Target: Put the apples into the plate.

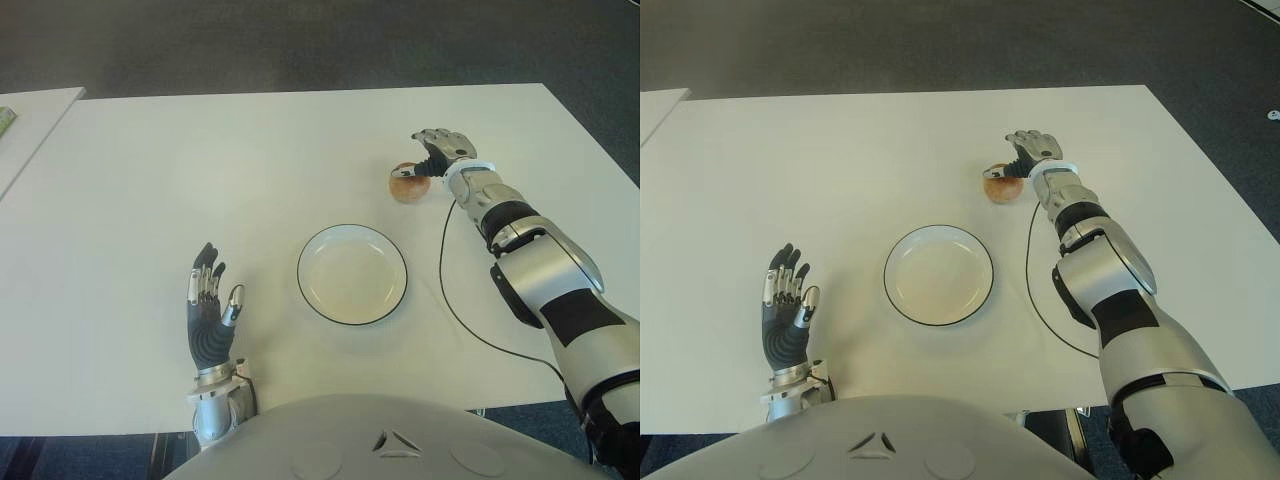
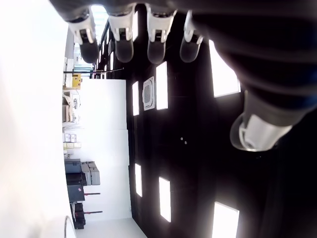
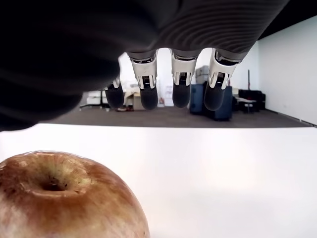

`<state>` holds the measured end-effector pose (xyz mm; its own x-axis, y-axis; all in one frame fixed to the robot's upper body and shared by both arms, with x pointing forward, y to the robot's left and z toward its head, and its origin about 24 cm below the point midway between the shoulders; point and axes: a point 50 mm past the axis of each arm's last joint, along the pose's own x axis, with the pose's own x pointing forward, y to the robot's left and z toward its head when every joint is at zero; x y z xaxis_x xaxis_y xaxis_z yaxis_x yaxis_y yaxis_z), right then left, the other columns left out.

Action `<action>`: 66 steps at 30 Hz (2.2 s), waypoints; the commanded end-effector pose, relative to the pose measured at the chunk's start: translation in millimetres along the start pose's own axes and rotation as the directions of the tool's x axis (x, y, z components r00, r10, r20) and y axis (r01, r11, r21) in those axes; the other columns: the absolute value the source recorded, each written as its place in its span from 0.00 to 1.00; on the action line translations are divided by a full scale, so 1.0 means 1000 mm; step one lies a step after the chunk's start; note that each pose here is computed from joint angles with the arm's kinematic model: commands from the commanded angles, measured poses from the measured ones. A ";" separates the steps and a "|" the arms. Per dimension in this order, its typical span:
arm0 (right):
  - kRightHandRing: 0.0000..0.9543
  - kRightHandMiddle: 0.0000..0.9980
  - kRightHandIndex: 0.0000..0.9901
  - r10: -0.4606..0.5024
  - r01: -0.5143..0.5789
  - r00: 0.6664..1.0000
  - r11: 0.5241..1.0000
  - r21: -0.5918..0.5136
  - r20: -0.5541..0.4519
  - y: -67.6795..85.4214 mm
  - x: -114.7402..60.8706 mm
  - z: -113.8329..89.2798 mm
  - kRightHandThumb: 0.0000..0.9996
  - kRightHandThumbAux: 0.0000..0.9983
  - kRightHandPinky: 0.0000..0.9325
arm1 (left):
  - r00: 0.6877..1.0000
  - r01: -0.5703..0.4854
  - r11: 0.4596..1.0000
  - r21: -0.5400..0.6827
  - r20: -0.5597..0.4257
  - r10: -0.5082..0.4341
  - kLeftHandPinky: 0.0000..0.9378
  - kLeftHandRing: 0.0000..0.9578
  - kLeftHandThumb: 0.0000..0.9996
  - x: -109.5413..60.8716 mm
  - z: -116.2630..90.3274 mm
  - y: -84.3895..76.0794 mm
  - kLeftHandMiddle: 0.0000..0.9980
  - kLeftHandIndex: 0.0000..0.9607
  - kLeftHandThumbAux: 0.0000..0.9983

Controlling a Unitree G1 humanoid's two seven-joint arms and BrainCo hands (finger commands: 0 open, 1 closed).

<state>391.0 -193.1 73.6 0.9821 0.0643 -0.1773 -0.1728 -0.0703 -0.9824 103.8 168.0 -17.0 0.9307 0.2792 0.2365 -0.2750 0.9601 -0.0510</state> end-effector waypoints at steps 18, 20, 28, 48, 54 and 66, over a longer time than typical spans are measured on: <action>0.00 0.00 0.00 0.008 -0.007 0.997 1.000 -0.011 0.083 -0.002 0.005 0.031 0.09 0.24 0.00 | 0.968 0.046 0.999 0.001 -0.249 -0.044 0.03 0.02 0.19 0.005 -0.045 -0.006 0.04 0.08 0.55; 0.00 0.00 0.00 0.009 -0.008 0.996 1.000 -0.013 0.089 -0.001 0.005 0.033 0.09 0.24 0.00 | 0.969 0.041 0.999 -0.004 -0.245 -0.041 0.04 0.03 0.18 0.005 -0.045 -0.007 0.04 0.08 0.55; 0.00 0.00 0.00 0.018 -0.017 0.994 1.000 -0.010 0.108 0.003 0.005 0.040 0.11 0.24 0.00 | 0.970 0.036 0.999 -0.004 -0.240 -0.036 0.03 0.03 0.18 0.005 -0.044 -0.007 0.04 0.08 0.55; 0.00 0.00 0.00 0.035 -0.035 0.989 0.999 -0.003 0.141 0.012 0.003 0.051 0.12 0.25 0.00 | 0.969 0.039 0.999 0.001 -0.243 -0.037 0.03 0.03 0.18 0.005 -0.044 -0.007 0.04 0.07 0.60; 0.00 0.00 0.00 0.040 -0.040 0.989 0.999 -0.005 0.142 0.014 0.002 0.053 0.12 0.24 0.00 | 0.969 0.037 0.999 0.002 -0.245 -0.035 0.02 0.03 0.18 0.005 -0.044 -0.007 0.03 0.06 0.60; 0.00 0.00 0.00 0.044 -0.045 0.990 0.999 0.002 0.134 0.018 0.001 0.053 0.11 0.23 0.00 | 0.968 0.033 0.999 0.003 -0.250 -0.031 0.02 0.03 0.18 0.004 -0.043 -0.005 0.04 0.06 0.59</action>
<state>389.2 -145.0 61.5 0.9625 0.1811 -0.2018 -0.1934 -0.0631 -0.9791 103.5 169.3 -16.7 0.9317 0.2720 0.2406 -0.2695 0.9620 -0.0440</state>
